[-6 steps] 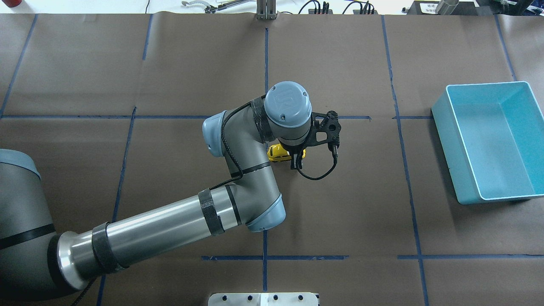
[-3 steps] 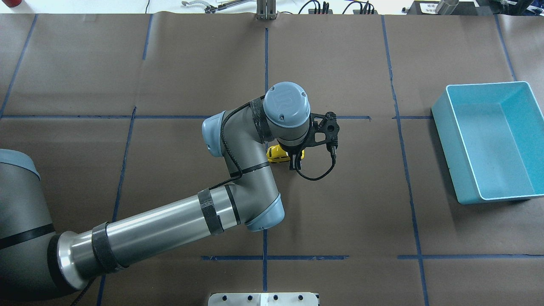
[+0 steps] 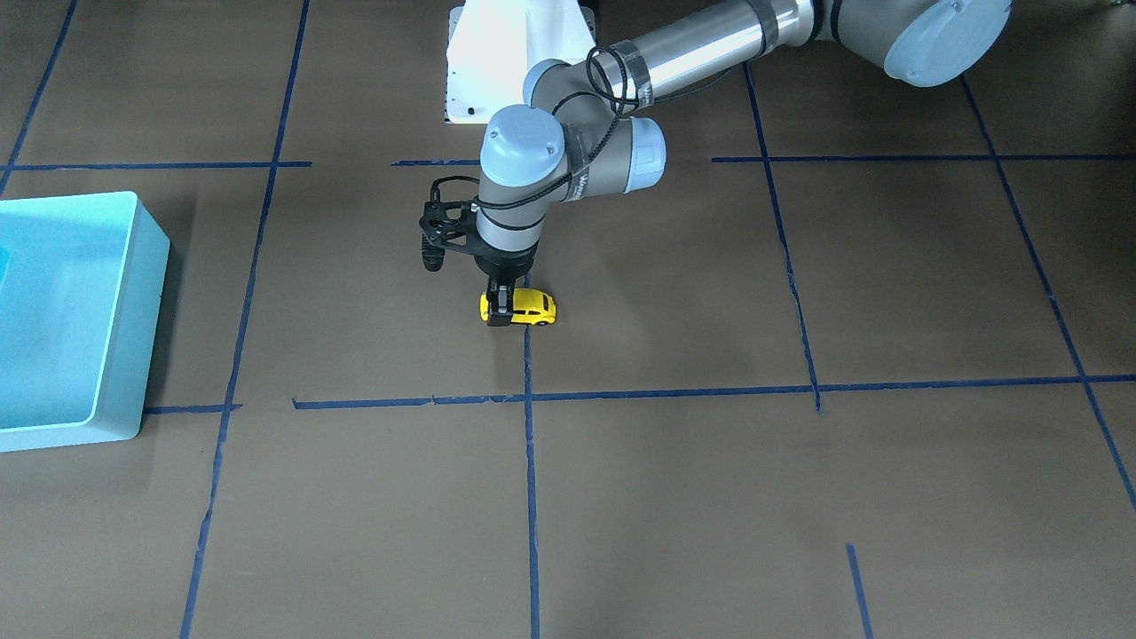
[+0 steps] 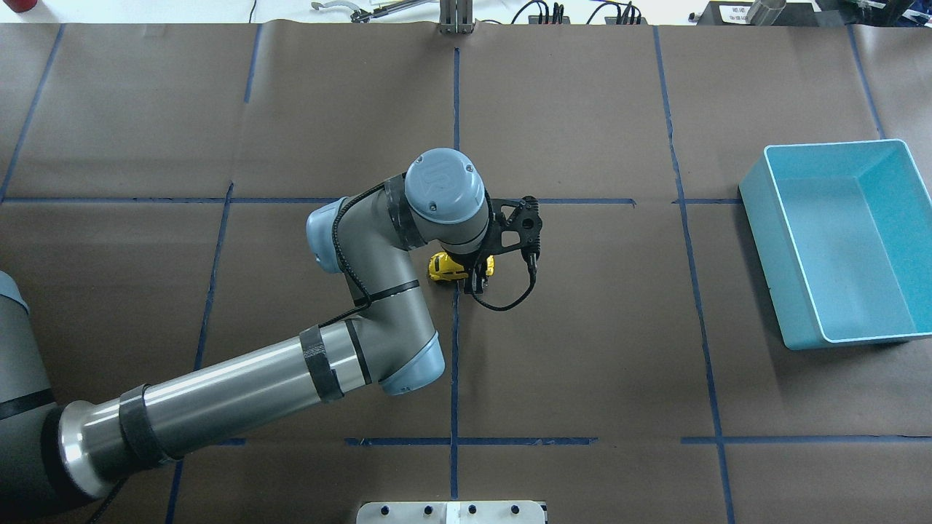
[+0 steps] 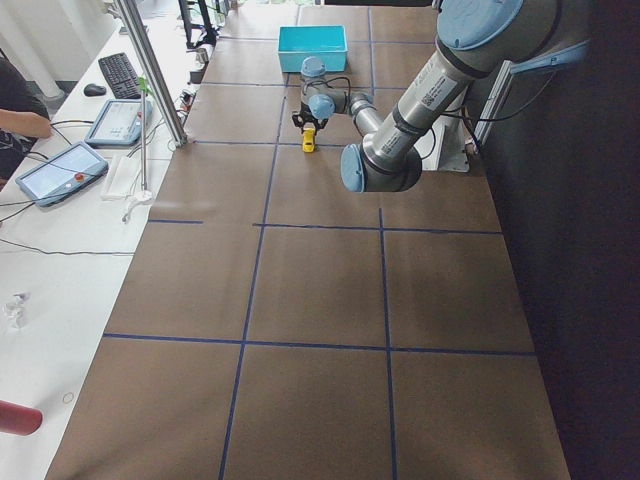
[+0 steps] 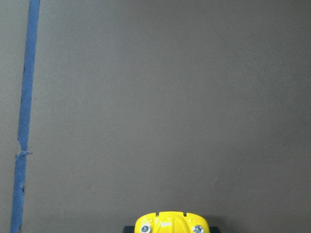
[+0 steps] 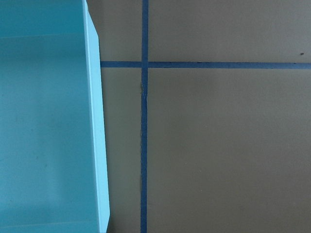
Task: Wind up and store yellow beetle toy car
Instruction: 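Press the car down and drag it away from the bin with the left gripper, then release the car to roll toward the bin and retract the left arm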
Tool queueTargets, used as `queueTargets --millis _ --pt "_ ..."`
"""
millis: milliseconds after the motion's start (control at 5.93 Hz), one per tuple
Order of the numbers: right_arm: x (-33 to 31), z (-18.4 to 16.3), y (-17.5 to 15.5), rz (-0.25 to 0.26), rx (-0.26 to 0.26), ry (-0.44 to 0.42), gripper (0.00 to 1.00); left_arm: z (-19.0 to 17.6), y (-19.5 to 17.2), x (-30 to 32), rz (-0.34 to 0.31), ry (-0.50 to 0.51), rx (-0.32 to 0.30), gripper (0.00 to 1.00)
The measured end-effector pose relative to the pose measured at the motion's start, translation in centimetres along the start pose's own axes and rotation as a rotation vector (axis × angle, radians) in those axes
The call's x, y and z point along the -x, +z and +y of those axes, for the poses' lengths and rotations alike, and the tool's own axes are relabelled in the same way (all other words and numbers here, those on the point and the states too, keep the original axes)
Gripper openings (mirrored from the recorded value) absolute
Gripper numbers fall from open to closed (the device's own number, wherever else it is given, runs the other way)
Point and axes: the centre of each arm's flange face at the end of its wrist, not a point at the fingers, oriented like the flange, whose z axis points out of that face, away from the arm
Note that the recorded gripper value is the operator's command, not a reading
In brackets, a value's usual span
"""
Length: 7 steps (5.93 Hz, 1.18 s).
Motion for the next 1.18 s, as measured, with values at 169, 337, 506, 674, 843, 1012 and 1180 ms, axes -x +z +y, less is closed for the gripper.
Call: queueTargets --millis 169,337,506,674,843,1012,1180 --pt "0.0 0.0 0.0 0.000 0.000 0.000 1.00 2.1 -0.2 0.2 -0.012 -0.002 -0.013 0.22" --pt "0.0 0.0 0.0 -0.001 0.000 -0.001 1.00 4.0 0.0 0.5 -0.021 -0.004 -0.021 0.22" --pt "0.0 0.0 0.0 -0.001 0.000 -0.001 1.00 5.7 0.1 0.7 -0.029 -0.007 -0.026 0.22" --pt "0.0 0.0 0.0 -0.001 -0.001 -0.001 1.00 7.5 0.1 0.6 -0.035 -0.008 -0.031 0.30" --pt "0.0 0.0 0.0 -0.001 -0.001 0.000 1.00 9.5 -0.1 0.4 -0.034 -0.008 -0.042 0.99" --pt "0.1 0.0 0.0 -0.002 -0.001 -0.001 1.00 12.1 -0.6 0.3 -0.034 -0.001 -0.065 1.00" --pt "0.1 0.0 -0.1 -0.002 -0.001 -0.001 1.00 15.3 -1.6 -0.1 -0.034 0.013 -0.094 1.00"
